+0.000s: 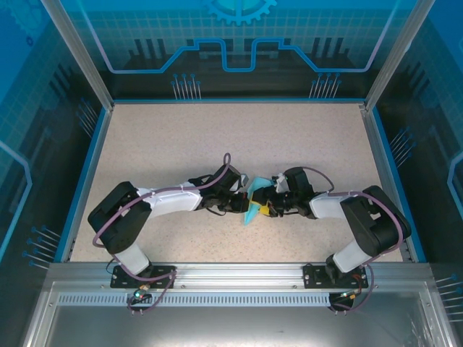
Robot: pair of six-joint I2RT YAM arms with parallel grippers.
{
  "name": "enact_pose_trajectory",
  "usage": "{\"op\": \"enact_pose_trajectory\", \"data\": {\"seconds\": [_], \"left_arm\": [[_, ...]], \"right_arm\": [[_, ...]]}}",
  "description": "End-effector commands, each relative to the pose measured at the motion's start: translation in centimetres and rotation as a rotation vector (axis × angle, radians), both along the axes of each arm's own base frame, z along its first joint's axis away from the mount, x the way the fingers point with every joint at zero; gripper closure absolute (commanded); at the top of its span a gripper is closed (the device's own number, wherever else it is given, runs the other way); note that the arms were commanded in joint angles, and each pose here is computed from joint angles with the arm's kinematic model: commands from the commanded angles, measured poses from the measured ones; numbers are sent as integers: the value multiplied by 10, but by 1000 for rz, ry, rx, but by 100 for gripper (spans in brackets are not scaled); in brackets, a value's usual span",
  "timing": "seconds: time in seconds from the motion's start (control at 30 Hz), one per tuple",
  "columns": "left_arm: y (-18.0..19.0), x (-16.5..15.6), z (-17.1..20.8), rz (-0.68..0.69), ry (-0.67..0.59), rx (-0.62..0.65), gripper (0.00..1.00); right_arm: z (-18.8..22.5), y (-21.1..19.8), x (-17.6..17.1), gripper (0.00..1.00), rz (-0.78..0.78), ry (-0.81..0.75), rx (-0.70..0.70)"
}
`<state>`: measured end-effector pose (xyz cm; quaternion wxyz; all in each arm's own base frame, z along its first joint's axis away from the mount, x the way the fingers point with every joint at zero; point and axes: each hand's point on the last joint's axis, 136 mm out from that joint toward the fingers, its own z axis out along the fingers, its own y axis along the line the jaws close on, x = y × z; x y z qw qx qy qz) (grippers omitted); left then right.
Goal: Fold a paper plane with a square sheet of paper (pick it up from the middle)
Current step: Turn over the paper plane at the center of the table.
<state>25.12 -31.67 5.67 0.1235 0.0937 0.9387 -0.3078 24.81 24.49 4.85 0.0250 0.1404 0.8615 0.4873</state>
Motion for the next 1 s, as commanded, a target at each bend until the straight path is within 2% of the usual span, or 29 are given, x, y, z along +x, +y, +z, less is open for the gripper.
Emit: {"op": "enact_pose_trajectory", "data": {"seconds": [0.0, 0.47, 0.97], "left_arm": [[0, 1, 11, 6, -5, -43, 95], [0, 1, 6, 11, 8, -41, 95], [-1, 2, 5, -2, 9, -34, 94]], "right_arm": [[-10, -2, -9, 49, 26, 37, -24], [-13, -5, -14, 70, 37, 31, -77], [0, 5, -6, 74, 39, 0, -47]]}}
